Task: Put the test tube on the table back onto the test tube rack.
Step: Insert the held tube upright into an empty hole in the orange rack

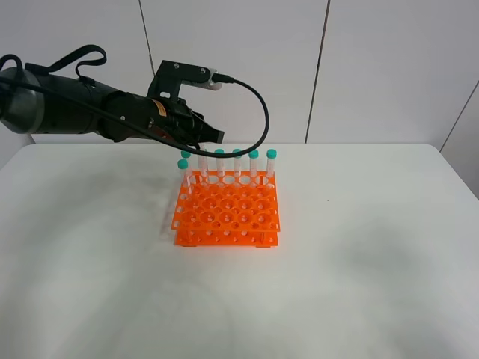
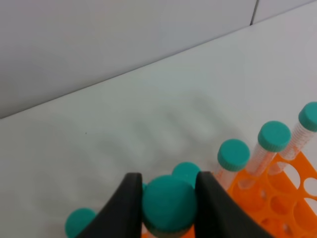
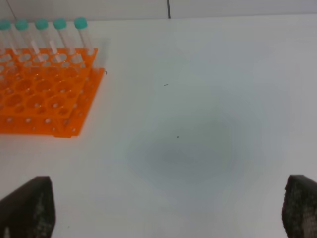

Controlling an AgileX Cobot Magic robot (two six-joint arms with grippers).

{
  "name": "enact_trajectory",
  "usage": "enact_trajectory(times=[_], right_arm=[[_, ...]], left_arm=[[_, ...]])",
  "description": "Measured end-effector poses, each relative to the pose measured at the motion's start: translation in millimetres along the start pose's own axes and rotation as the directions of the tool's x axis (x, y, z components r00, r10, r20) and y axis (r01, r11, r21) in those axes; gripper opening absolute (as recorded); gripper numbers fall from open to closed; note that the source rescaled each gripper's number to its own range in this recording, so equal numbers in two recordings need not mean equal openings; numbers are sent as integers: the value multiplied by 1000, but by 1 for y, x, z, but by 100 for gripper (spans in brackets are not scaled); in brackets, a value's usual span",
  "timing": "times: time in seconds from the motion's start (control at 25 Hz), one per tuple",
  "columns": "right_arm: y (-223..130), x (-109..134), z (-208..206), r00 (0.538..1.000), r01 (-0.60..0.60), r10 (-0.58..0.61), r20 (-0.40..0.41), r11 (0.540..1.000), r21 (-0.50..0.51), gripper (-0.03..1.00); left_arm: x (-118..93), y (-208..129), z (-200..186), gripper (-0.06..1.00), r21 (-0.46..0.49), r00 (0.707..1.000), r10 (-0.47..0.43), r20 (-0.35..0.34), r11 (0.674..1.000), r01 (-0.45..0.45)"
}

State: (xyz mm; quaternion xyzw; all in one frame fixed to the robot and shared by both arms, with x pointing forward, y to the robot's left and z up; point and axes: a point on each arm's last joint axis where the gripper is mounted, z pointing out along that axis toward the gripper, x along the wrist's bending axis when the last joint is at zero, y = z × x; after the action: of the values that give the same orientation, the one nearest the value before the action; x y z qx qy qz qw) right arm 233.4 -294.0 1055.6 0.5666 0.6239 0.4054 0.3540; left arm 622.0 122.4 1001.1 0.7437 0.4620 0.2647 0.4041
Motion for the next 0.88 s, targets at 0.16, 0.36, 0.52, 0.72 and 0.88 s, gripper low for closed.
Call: enact_trajectory(times=[0.16,0.36,0.52,0.72,0.88], right_arm=[[0,0,0,1000,0,0,0,1000,1,100],[0,0,0,1000,0,0,0,1000,1,100],[0,0,0,1000,0,0,0,1000,1,100],[0,0,0,1000,0,0,0,1000,1,100],[0,0,0,1000,0,0,0,1000,1,100]], left_arm=[[-2,0,0,0,0,1000,-1,5,1000,1],[-8,-7,1,0,5,1000,5,17,1000,-5],[-8,-15,1,0,1,1000,14,19,1000,-14],[-8,-14,2,0,-18,999,36,20,999,-36],[-8,-21,9,0,0,999,47,21,999,-47]])
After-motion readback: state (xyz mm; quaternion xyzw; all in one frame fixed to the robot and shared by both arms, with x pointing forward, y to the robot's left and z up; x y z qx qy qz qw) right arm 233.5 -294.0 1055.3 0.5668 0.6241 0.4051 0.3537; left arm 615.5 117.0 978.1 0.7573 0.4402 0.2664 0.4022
